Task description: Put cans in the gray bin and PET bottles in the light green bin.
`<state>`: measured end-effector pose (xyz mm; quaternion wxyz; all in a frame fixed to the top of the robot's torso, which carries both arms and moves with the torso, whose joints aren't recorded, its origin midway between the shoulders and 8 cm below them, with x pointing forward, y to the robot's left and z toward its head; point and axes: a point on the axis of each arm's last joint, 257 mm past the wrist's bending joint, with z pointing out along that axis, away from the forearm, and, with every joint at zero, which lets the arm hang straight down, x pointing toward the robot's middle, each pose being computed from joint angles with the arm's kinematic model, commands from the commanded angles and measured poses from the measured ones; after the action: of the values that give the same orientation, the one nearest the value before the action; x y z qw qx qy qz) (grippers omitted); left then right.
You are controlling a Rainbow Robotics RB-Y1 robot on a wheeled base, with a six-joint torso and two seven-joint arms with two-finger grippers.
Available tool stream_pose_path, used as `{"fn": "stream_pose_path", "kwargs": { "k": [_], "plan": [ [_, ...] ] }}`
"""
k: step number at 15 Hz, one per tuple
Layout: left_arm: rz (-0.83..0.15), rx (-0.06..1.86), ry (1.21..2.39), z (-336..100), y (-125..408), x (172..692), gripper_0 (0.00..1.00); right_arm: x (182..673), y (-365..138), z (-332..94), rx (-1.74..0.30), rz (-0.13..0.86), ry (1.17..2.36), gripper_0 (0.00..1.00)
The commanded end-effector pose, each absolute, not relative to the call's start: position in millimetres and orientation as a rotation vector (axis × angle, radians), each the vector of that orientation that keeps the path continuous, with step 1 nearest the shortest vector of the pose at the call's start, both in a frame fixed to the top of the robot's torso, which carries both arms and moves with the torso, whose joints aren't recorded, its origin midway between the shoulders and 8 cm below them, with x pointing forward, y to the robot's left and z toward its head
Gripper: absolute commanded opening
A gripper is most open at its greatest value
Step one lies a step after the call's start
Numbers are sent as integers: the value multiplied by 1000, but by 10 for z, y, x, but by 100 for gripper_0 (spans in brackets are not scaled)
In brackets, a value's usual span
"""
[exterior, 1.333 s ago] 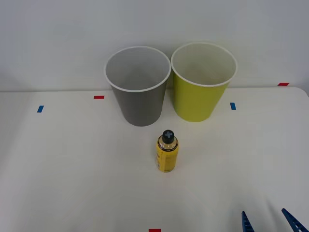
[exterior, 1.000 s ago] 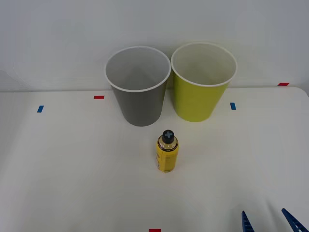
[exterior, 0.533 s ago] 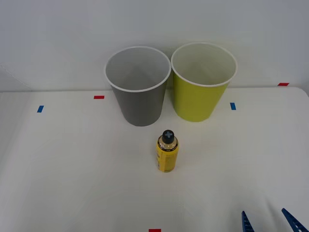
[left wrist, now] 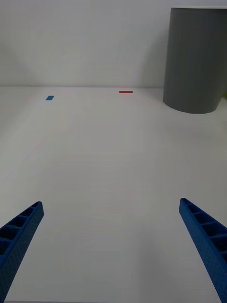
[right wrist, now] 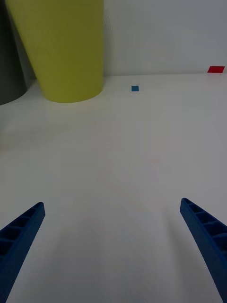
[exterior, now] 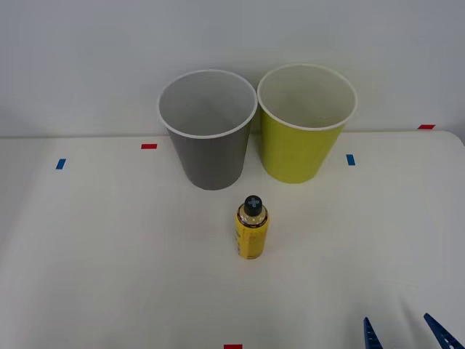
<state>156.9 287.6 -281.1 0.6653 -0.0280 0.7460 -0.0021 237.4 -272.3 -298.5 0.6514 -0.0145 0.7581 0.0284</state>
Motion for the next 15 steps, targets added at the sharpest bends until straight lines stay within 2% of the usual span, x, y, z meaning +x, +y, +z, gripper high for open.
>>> {"fn": "stream_pose_path", "kwargs": {
  "k": [1,15],
  "plan": [
    [-5,-63,1684,-2811,2876,1569,100,2374,-2723,-2985,-33,64,1721,100],
    [-5,-63,1684,-2811,2876,1569,100,2374,-2723,-2985,-33,64,1721,100]
  ]
}}
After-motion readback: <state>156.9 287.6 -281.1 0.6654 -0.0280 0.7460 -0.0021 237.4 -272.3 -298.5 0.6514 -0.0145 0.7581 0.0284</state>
